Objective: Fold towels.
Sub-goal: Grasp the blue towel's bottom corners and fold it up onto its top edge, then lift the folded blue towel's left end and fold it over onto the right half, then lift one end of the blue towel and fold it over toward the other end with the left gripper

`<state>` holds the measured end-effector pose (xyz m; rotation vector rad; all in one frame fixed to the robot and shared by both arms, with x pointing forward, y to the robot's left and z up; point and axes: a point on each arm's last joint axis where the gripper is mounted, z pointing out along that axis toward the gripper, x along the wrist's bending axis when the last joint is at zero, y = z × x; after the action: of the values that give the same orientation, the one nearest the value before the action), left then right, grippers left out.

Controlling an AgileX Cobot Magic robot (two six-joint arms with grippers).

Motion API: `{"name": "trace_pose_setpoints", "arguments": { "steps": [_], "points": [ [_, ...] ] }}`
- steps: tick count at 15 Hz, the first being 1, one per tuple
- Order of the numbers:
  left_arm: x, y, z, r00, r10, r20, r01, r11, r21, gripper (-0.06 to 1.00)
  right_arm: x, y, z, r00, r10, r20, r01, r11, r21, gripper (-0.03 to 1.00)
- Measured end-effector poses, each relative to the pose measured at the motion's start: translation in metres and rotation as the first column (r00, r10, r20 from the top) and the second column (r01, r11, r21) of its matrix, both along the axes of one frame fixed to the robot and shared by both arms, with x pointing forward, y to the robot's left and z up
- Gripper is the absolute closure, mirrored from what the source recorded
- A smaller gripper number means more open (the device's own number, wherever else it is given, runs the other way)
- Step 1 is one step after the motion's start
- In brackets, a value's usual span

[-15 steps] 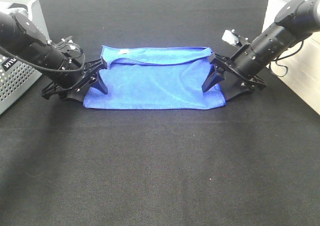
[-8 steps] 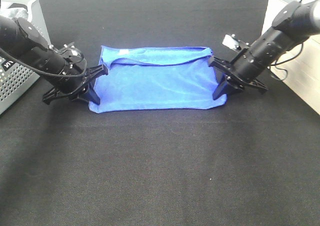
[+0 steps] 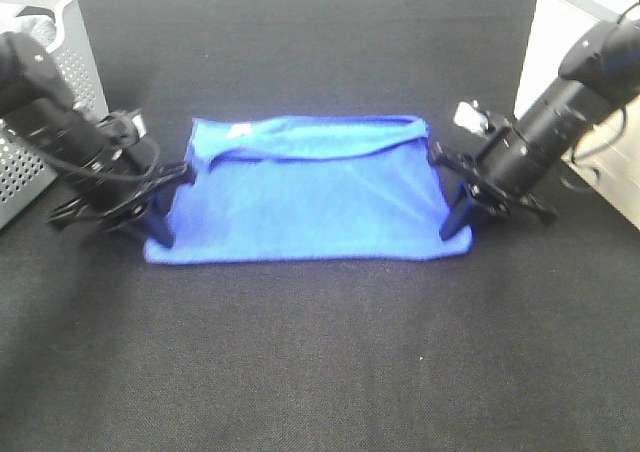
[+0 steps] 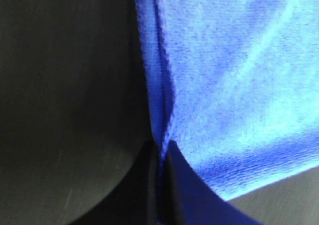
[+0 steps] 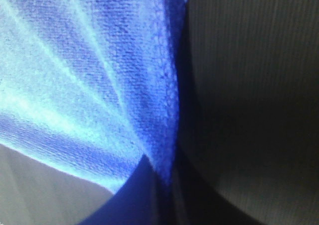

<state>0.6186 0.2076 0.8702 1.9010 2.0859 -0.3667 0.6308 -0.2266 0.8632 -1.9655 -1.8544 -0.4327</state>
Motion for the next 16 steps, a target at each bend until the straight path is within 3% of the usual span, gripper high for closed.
{"name": "trace_pose_setpoints", "arguments": {
  "steps": [3, 6, 11, 16],
  "points": [
    [-0.022, 0.004, 0.004, 0.999, -0.008, -0.032, 0.009, 1.0, 0.015, 0.94, -0.03, -0.003, 0.0, 1.0, 0.001, -0.018, -0.001, 1.0, -0.012, 0.97],
    [-0.017, 0.005, 0.025, 0.999, 0.033, 0.036, -0.033, 0.999, 0.012, 0.94, -0.024, -0.002, 0.007, 1.0, 0.016, 0.025, -0.016, 1.0, -0.008, 0.97],
    [0.025, 0.004, 0.058, 0.976, 0.103, 0.194, -0.108, 0.994, 0.017, 0.94, 0.032, 0.002, 0.051, 0.971, 0.015, 0.241, -0.018, 1.0, 0.008, 0.97],
    [0.073, 0.009, 0.051, 0.949, 0.146, 0.281, -0.154, 0.988, 0.007, 0.94, 0.085, 0.007, 0.044, 0.959, -0.004, 0.282, -0.003, 1.0, 0.024, 0.97]
  ]
}}
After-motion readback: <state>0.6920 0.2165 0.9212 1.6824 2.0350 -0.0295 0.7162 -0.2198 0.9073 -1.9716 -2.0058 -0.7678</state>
